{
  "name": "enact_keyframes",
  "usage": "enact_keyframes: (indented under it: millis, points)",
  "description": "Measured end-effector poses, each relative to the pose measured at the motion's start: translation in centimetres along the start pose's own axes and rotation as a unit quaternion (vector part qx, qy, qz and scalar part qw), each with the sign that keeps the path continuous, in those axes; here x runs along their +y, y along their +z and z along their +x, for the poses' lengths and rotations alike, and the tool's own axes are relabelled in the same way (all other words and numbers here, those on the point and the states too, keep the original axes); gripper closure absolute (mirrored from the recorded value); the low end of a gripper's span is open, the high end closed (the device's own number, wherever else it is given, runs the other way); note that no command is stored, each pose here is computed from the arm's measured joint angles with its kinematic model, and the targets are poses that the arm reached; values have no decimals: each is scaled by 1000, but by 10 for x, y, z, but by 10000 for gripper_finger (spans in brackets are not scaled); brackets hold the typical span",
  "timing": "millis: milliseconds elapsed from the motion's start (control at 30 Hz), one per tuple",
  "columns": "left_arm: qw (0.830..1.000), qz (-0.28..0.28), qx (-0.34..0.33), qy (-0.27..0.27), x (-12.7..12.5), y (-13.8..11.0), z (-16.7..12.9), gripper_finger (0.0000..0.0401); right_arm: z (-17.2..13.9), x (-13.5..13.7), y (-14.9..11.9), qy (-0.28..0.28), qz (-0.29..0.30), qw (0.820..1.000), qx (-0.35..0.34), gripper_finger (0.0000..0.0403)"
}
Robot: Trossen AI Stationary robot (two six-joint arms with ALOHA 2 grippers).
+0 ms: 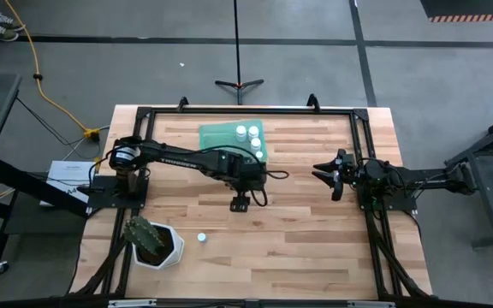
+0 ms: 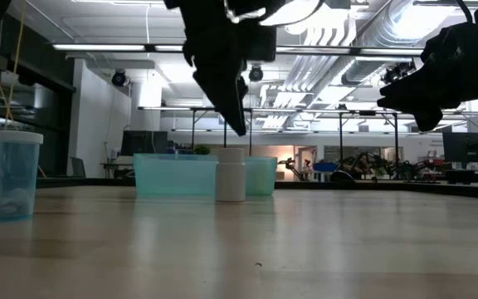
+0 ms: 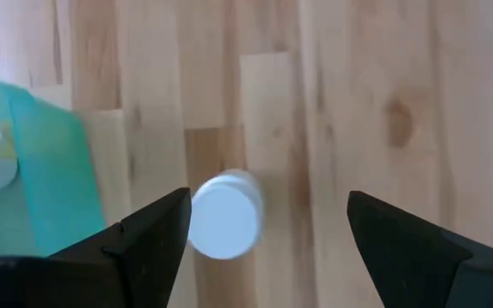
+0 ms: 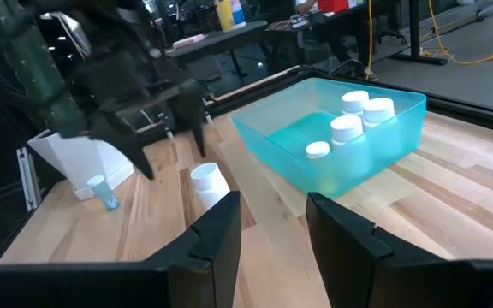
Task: Pick and place pill bottles into a basket
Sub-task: Put the white pill bottle into the green bin
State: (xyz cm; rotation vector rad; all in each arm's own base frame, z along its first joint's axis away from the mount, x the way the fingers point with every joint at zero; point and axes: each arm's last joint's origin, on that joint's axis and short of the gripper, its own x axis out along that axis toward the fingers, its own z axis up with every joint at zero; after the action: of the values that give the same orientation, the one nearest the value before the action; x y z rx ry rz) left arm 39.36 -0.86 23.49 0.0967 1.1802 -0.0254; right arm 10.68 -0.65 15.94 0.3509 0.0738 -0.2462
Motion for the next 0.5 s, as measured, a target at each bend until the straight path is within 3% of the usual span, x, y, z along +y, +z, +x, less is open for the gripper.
enact_keyframes:
  millis: [267, 500]
  points:
    - [1000, -24, 12, 9, 21, -13, 15, 52, 0, 0, 0, 0, 0, 1000, 0, 277]
    - [999, -29, 19, -21, 22, -24, 29, 52, 0, 0, 0, 0, 0, 1000, 1, 277]
